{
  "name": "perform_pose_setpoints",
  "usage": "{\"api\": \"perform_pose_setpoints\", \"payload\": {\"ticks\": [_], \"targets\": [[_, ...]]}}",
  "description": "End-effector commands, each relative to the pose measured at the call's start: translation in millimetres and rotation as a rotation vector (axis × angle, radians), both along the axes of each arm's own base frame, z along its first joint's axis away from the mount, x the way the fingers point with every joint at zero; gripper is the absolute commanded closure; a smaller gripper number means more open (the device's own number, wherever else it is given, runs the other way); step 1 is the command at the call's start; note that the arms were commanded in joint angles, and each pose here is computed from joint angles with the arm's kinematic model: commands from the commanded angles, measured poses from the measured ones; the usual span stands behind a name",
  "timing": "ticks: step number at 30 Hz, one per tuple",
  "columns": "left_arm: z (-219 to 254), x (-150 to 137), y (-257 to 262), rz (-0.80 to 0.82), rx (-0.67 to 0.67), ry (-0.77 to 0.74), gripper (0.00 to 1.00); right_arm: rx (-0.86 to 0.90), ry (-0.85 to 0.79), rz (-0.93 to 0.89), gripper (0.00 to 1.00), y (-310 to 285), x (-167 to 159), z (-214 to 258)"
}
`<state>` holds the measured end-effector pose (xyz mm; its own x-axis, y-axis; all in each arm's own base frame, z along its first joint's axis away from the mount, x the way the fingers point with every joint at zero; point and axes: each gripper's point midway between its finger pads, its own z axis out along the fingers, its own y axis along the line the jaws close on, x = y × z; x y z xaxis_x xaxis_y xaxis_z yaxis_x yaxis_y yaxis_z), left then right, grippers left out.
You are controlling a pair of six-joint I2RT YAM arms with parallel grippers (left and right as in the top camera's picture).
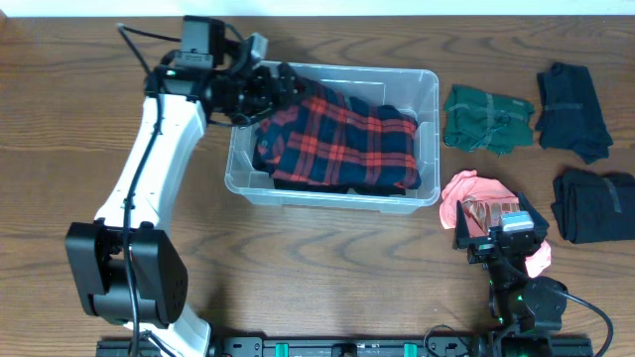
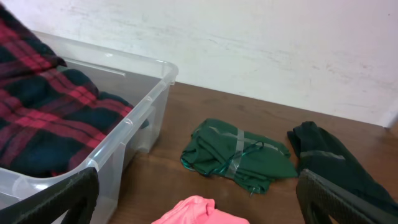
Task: Pack container
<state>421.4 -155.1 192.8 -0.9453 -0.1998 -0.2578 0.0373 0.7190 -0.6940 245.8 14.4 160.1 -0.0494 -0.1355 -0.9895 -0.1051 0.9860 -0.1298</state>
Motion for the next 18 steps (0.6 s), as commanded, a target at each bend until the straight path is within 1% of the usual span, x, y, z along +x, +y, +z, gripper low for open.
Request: {"api": "perform_pose_setpoints", "payload": {"ticks": [1, 3, 6, 10, 15, 18], "targets": [[4, 6, 25, 0.015, 0.143, -0.090, 0.02, 0.011, 0.002, 0.000, 0.01, 1, 0, -1], [2, 7, 35, 0.029, 0.219, -0.110, 0.02, 0.010, 0.002, 0.000, 0.01, 1, 0, -1], [5, 7, 40, 0.025, 0.294, -0.142, 0.02, 0.010, 0.002, 0.000, 0.01, 1, 0, -1], [7, 4, 34, -0.013, 0.416, -0.197, 0.02, 0.010, 0.002, 0.000, 0.01, 1, 0, -1], [2, 0, 18, -0.089, 0.622, -0.277, 0.02, 0.010, 0.002, 0.000, 0.01, 1, 0, -1], [2, 2, 14, -0.101, 0.757, -0.322, 0.02, 0.010, 0.002, 0.000, 0.01, 1, 0, -1]]}}
